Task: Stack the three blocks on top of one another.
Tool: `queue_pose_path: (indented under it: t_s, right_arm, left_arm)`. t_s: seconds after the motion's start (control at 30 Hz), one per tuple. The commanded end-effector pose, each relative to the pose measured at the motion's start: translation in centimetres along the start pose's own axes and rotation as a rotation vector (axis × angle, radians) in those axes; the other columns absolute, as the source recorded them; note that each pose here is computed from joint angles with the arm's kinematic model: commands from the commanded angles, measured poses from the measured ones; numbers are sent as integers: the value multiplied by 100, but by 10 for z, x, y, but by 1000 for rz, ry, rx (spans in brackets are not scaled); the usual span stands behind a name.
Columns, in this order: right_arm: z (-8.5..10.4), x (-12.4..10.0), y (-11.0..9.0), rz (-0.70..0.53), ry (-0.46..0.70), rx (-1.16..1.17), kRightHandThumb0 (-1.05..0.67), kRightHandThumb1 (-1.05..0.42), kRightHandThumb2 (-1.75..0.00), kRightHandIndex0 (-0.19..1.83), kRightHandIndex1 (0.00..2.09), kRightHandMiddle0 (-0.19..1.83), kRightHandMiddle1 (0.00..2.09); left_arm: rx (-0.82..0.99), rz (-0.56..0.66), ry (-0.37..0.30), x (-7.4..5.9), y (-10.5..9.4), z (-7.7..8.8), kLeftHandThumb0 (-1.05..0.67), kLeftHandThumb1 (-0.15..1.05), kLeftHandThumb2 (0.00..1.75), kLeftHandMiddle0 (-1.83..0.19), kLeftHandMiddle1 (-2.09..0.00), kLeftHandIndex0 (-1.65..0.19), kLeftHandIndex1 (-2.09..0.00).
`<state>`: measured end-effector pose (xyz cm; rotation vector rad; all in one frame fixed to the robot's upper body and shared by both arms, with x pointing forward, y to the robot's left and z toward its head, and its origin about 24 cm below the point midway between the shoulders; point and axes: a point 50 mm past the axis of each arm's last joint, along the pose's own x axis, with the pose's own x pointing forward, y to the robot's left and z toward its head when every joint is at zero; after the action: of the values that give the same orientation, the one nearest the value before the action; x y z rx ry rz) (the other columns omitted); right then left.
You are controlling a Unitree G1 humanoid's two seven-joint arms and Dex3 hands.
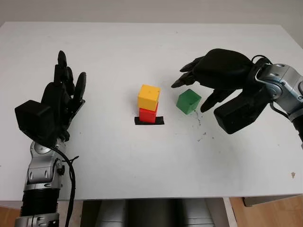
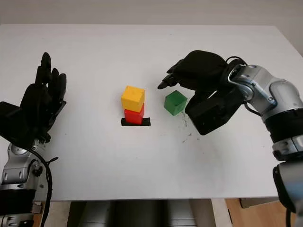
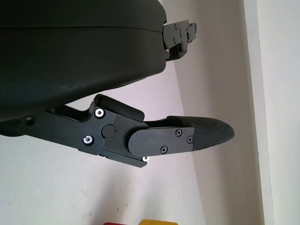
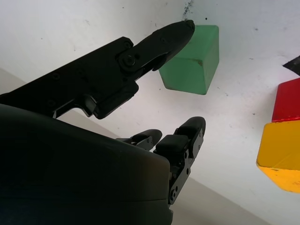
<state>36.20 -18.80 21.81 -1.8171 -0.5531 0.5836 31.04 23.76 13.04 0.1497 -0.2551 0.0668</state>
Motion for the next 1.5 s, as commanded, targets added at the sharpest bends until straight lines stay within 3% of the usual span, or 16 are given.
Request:
queue_pose_path:
  t_s: [0.0,0.57,0.9,1.23,1.27,1.3,1.33,1.4,1.47]
  right_arm:
    - [-4,-3,8,12,17,13,-66,-78,-5,48,9,65,15]
    - [-12,-2,35,0,78,70,-58,-78,-6,46,6,68,14]
    - [-7,7,38,-15,71,86,-57,-80,-6,46,6,68,12]
    - [-5,10,41,-89,55,114,-47,-82,-6,56,9,82,19]
    - [-5,10,41,-100,51,116,-43,-85,-6,57,10,84,29]
    - [-6,9,42,-107,49,116,-40,-89,-6,59,9,71,68]
    - [-6,9,42,-114,47,115,-38,-91,-6,60,9,61,91]
    - [-7,9,42,-123,48,106,-36,-93,-6,61,8,51,119]
    - [-8,8,41,-132,46,90,-36,-94,-5,61,8,49,127]
  left_arm:
    - [6,-9,-13,-1,-2,3,-70,105,49,19,0,19,0]
    - [39,-20,0,-4,-2,3,-69,105,50,19,0,19,0]
    - [29,-25,20,-5,-3,2,-70,105,49,19,0,19,0]
    - [20,-14,41,-7,-4,0,-69,105,48,19,0,19,0]
    - [20,-13,42,-6,-4,0,-69,105,48,19,0,19,0]
    - [19,-11,42,-6,-4,0,-68,105,48,19,0,19,0]
    - [17,-11,43,-6,-4,0,-68,105,48,19,0,19,0]
    - [22,-17,46,-6,-4,-1,-69,105,48,19,0,19,0]
    - [27,-21,50,-6,-4,-1,-70,105,49,19,0,19,0]
